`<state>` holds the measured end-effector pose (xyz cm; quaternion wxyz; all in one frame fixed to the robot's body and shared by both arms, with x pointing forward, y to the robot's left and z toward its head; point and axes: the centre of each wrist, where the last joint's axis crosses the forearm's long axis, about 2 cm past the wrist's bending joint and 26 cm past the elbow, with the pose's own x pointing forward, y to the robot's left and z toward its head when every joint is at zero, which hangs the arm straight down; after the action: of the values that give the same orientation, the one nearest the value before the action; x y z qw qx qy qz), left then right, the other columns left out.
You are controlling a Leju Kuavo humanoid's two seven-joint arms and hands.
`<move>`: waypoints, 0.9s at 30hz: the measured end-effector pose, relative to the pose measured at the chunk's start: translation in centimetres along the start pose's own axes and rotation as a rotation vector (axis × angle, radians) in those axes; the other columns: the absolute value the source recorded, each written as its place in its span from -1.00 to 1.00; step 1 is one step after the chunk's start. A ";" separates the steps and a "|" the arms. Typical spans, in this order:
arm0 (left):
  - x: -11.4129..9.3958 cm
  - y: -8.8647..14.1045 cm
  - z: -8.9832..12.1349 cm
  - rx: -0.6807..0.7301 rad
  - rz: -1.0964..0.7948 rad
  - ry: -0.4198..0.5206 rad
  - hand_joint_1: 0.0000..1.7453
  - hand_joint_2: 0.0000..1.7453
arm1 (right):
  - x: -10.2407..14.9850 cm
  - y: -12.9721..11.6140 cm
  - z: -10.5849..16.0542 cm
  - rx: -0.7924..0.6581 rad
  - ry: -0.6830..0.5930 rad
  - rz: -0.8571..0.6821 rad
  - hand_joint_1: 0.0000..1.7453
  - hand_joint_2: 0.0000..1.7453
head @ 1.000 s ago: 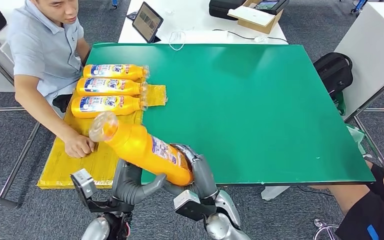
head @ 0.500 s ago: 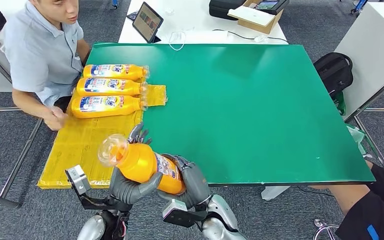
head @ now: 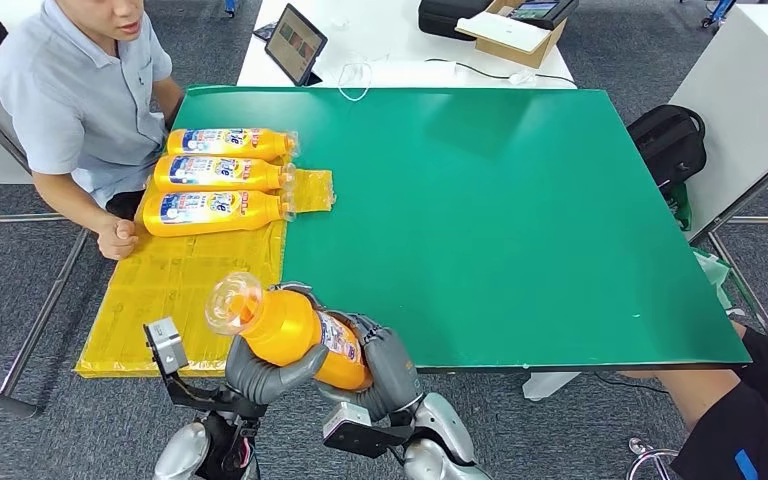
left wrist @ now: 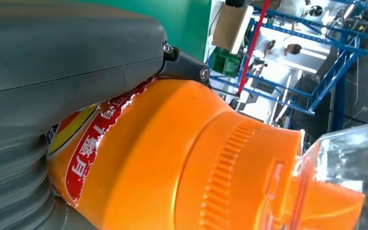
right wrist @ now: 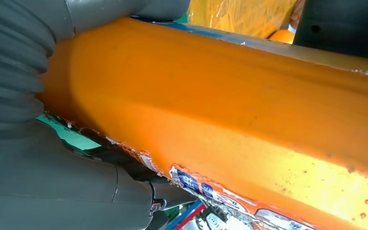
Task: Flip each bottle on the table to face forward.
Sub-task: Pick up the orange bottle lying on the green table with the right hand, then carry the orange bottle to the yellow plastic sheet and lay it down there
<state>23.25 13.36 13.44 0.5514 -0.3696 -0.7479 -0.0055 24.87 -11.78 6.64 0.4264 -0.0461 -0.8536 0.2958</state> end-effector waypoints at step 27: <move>1.6 4.7 -2.8 0.212 -0.517 -0.067 1.00 1.00 | 0.7 -0.4 -1.2 -0.144 -0.083 0.062 -1.00 -1.00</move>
<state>27.98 16.51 13.99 0.5424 -0.1069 -0.8315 -0.0557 25.42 -11.30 7.92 0.3771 -0.0909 -0.8876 0.2483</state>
